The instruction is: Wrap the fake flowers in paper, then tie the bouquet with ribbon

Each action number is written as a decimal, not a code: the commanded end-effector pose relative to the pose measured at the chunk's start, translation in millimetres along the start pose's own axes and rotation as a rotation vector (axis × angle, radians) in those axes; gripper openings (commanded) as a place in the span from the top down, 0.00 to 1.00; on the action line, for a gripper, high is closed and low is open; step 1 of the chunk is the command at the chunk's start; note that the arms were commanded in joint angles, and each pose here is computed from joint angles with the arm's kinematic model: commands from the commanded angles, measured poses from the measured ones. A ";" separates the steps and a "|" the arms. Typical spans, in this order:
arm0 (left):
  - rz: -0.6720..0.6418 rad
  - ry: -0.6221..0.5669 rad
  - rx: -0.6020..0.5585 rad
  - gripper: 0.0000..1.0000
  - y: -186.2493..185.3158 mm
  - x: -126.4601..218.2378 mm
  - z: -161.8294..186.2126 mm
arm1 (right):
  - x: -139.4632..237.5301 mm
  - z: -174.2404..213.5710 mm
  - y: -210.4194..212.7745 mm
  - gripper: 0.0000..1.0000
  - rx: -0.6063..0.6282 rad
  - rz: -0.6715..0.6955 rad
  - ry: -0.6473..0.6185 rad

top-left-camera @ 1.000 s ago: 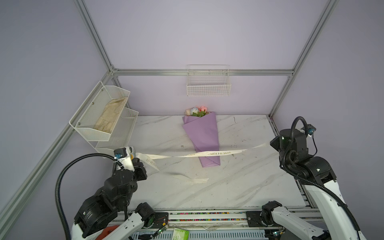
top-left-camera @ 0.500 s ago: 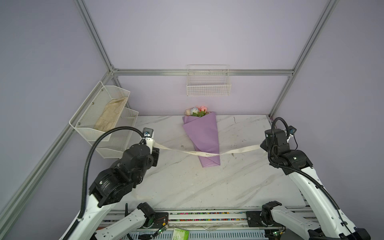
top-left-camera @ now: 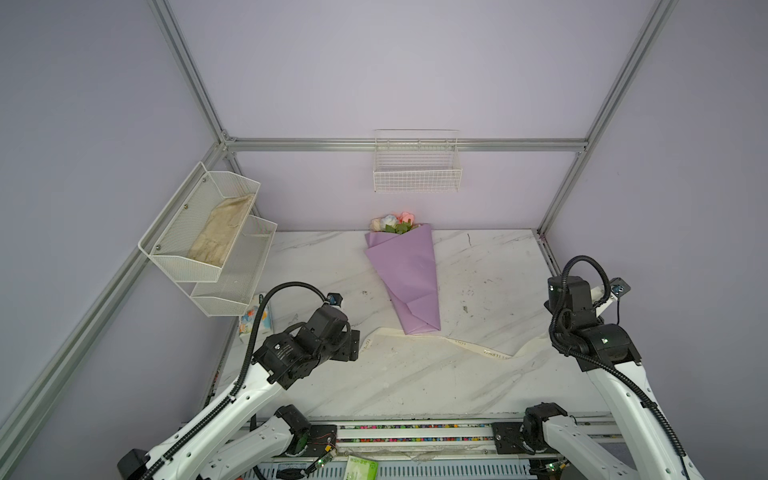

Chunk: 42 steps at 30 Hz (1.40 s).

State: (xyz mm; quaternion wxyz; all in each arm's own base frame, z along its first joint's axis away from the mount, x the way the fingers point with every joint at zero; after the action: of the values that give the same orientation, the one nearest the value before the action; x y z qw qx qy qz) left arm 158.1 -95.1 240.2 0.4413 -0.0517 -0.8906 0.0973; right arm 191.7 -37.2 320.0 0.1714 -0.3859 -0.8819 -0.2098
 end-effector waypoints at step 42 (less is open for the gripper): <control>-0.381 0.118 0.910 0.22 163.1 -129.7 25.9 | -151.4 -9.3 -53.5 1.00 0.018 0.246 0.143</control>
State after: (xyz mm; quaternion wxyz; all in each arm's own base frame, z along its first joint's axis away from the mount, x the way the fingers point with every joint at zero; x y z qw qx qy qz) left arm 215.2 31.9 96.8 0.4869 0.2988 -0.7198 0.3944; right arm 239.6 -157.4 235.3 0.2801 -0.4736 -0.8066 -0.2160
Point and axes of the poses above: each gripper's point midway between its finger pads, its own x axis back along the fingers, its own y axis along the line the jaws close on, z = x × y, the point moved 7 cm from there along x, back along the fingers, and after that the axes turned 5 degrees about x, right-handed, at the moved point
